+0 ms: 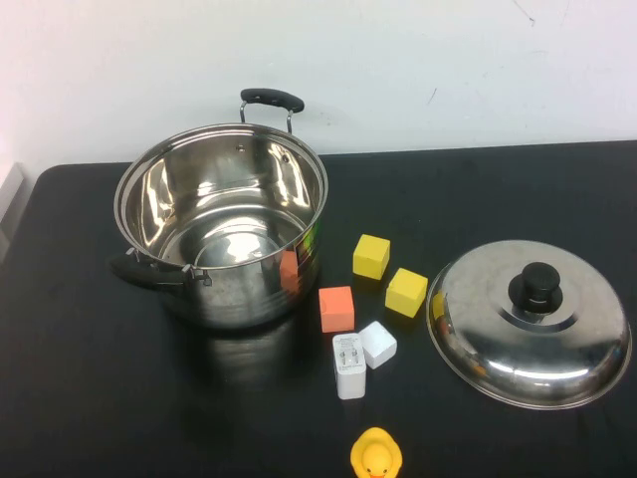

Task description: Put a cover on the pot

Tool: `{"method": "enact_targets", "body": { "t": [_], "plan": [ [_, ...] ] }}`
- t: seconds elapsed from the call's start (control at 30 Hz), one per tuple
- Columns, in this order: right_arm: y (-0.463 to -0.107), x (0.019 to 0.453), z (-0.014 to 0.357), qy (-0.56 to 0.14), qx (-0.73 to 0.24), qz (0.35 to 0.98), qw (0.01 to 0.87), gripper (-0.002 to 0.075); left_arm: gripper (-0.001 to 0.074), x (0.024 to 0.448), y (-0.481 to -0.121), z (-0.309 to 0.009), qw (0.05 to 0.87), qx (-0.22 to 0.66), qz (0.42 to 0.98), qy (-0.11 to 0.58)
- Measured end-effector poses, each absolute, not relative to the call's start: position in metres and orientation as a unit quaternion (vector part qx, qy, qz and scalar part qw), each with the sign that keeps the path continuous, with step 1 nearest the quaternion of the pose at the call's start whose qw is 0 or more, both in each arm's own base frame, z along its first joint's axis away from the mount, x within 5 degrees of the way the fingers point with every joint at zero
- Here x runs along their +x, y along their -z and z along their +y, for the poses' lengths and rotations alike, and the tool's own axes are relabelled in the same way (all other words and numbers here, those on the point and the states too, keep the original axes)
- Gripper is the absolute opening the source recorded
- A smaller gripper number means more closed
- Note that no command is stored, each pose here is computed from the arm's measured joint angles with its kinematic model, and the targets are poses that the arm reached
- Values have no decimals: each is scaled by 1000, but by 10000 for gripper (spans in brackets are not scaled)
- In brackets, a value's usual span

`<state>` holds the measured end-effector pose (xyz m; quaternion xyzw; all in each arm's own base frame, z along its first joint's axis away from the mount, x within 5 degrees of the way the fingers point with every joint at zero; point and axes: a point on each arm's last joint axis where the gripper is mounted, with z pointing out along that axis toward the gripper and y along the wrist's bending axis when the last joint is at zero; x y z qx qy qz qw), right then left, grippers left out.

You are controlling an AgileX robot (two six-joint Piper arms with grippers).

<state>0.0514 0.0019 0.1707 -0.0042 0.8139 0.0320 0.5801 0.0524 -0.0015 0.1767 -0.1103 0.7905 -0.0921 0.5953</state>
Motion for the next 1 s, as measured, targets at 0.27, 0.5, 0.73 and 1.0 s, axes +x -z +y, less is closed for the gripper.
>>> {"method": "enact_targets", "body": {
  "t": [0.27,0.5,0.73,1.0],
  "plan": [
    [-171,51,2,-31,-5,814,580,-2,0,52,-177,-2,595,-110,791,92],
    [-171,51,2,-31,-6,814,580,-2,0,52,-177,-2,595,-110,791,92],
    [-171,51,2,-31,-6,814,580,-2,0,52,-177,-2,595,-110,791,92],
    [-172,51,8,-108,49,810,575,-2,0,52,-177,-2,595,-110,791,92]
  ]
}}
